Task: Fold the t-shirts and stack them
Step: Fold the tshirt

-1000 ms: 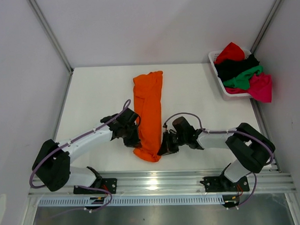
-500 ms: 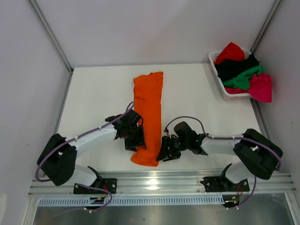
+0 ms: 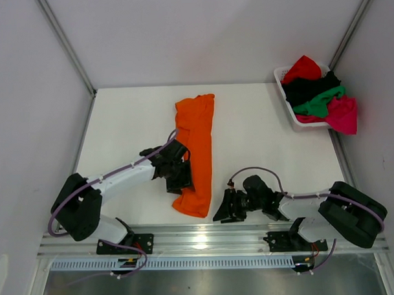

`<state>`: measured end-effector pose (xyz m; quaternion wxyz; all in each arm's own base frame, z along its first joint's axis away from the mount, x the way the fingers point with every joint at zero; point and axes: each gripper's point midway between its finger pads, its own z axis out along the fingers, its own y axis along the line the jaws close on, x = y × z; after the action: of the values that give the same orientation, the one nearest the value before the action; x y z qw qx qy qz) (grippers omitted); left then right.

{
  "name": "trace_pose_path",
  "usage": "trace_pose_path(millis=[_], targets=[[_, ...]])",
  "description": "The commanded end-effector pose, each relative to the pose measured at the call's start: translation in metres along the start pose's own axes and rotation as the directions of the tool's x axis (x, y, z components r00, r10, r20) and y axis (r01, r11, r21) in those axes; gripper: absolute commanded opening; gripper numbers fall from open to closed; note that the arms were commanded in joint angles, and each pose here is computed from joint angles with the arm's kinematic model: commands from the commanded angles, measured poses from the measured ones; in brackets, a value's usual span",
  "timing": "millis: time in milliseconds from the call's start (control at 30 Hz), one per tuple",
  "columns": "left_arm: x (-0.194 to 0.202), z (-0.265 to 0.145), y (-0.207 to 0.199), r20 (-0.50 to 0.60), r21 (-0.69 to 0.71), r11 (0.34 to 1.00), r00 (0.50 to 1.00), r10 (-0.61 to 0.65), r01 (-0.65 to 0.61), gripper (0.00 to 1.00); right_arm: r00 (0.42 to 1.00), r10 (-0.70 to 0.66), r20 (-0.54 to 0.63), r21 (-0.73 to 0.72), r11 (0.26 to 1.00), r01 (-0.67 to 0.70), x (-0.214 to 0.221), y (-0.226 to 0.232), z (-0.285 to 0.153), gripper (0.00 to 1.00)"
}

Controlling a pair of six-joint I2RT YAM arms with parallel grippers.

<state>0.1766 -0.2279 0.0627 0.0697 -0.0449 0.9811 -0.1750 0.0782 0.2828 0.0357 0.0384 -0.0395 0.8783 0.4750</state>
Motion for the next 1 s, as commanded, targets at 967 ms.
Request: trace_pose_path(millis=[967], targets=[[-0.01,-0.019,-0.011,0.065,0.031,0.999,0.997,0.031,-0.033,0.58,0.988,0.099,0.118,-0.258,0.964,-0.065,-0.036,0.032,0.039,0.56]])
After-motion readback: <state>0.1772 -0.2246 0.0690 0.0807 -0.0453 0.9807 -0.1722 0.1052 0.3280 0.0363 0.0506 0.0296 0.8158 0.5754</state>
